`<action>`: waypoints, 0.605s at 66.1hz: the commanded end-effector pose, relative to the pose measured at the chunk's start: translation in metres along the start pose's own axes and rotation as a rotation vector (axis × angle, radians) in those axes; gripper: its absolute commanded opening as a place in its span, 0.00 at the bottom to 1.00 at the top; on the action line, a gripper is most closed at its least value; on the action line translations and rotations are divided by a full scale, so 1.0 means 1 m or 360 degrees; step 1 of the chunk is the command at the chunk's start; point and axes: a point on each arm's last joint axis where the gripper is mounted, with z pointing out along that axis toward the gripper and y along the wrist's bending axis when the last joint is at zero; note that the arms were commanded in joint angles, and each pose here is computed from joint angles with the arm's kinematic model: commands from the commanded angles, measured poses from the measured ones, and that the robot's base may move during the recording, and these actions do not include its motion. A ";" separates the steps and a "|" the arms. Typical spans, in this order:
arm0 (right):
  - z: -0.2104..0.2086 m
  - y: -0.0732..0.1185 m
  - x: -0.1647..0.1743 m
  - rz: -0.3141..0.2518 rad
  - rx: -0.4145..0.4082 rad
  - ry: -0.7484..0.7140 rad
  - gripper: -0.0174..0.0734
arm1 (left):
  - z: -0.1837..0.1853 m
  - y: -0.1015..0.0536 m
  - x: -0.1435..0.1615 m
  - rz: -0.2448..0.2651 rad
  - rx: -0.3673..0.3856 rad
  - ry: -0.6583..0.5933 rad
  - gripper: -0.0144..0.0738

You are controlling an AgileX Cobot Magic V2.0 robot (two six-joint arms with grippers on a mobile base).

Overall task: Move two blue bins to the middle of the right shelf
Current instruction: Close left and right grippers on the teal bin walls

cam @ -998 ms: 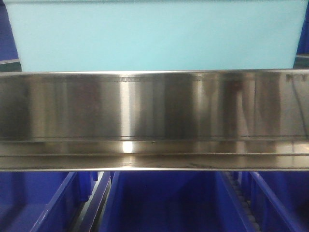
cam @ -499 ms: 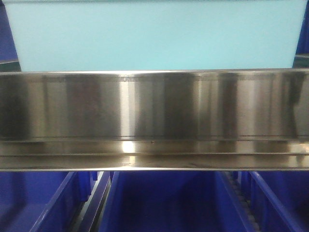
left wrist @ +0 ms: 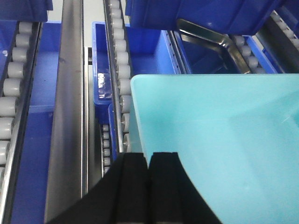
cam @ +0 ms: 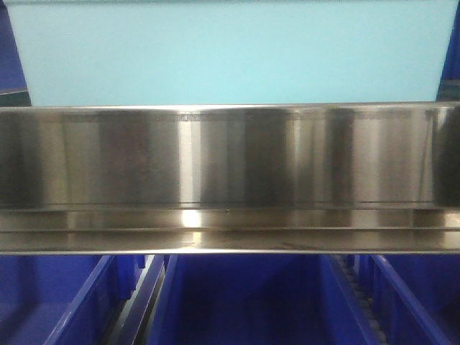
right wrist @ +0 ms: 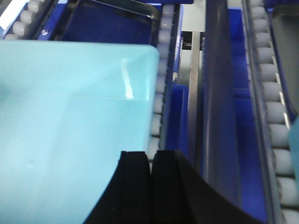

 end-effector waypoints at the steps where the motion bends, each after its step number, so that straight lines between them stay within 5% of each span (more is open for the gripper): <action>1: 0.005 0.002 -0.009 0.0000 0.0001 -0.0012 0.05 | 0.001 -0.002 -0.002 -0.0004 0.0010 -0.0014 0.08; 4: 0.008 0.003 -0.011 0.0000 0.0002 -0.0008 0.10 | 0.003 -0.002 -0.002 -0.0004 0.0008 -0.0007 0.15; 9: 0.018 0.003 -0.011 0.0002 0.0006 0.0033 0.37 | 0.010 -0.002 -0.001 -0.0003 0.0000 0.0023 0.38; 14: 0.027 0.005 -0.010 0.0018 -0.0001 0.0081 0.53 | 0.016 -0.002 -0.001 -0.0005 -0.0008 0.0042 0.52; 30: 0.071 0.005 -0.001 0.0073 0.0023 0.0303 0.53 | 0.055 0.001 0.010 -0.0035 -0.0065 0.0261 0.40; 40: 0.092 0.007 0.006 0.0109 0.0008 0.0423 0.53 | 0.082 0.002 0.019 -0.0056 -0.0099 0.0465 0.41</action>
